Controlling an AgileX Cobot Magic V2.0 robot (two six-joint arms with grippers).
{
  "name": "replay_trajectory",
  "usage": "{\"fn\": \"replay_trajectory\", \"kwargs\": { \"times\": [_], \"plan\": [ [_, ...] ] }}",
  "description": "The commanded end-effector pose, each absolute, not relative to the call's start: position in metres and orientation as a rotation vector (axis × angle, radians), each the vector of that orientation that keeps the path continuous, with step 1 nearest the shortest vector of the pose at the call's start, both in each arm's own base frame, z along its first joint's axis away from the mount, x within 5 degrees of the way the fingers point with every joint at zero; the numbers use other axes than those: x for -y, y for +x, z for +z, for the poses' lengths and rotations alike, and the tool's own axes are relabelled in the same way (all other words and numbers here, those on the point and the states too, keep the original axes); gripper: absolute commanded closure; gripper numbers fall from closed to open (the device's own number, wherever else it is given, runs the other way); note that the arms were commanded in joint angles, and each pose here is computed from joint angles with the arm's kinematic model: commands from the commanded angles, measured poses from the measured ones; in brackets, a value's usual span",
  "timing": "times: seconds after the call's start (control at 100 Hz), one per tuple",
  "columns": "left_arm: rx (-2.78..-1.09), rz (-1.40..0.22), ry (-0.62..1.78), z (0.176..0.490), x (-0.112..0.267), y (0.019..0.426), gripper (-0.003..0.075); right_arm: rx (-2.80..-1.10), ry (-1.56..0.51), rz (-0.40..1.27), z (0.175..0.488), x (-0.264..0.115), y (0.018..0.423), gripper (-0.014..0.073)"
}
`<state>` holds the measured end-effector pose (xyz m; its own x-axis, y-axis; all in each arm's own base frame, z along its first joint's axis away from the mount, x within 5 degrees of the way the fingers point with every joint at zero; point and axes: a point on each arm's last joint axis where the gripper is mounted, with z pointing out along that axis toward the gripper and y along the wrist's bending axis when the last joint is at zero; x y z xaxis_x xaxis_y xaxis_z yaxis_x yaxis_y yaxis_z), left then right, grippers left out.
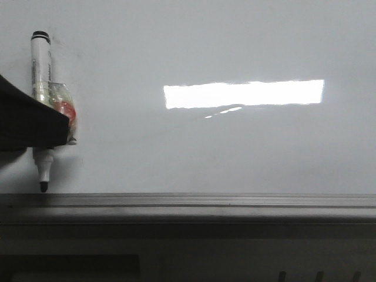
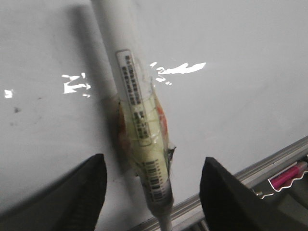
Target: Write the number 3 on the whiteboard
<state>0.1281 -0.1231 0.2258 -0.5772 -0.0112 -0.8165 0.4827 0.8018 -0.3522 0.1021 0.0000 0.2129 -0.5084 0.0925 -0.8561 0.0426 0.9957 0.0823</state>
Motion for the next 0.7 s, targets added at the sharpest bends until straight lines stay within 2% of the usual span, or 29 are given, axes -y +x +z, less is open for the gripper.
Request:
{"fn": "replay_trajectory", "kwargs": {
  "times": [0.0,0.07,0.14,0.21,0.27,0.29,0.47,0.69],
  "plan": [
    [-2.039,-0.702,0.281,0.234,0.128,0.138,0.0310,-2.010,0.094,0.058,0.229,0.001,0.110,0.0659],
    [-2.089,-0.694,0.282,0.227,0.131,0.140,0.0323,-2.010,0.094,0.058,0.229,0.001,0.110,0.0659],
    [-2.137,-0.691,0.269,0.220,0.133,0.141,0.0412,-2.010,0.094,0.058,0.229,0.001,0.110,0.0659],
    [-2.163,-0.681,0.274,0.216,0.135,0.142,0.0561,-2.010,0.094,0.058,0.229,0.001,0.110,0.0659],
    [-2.170,-0.677,0.279,0.214,0.135,0.142,0.0723,-2.012,0.094,0.061,0.229,0.000,0.110,0.0659],
    [-2.169,-0.676,0.281,0.214,0.135,0.142,0.0741,-2.014,0.094,0.060,0.228,0.000,0.110,0.0659],
    [-2.151,-0.662,0.355,0.216,0.135,0.140,0.0741,-1.990,-0.011,0.131,0.242,-0.011,0.111,0.0659],
    [-2.041,-0.644,0.530,0.235,0.131,0.131,0.0740,-1.887,-0.426,0.327,0.259,-0.051,0.103,0.0659]
  ]
}}
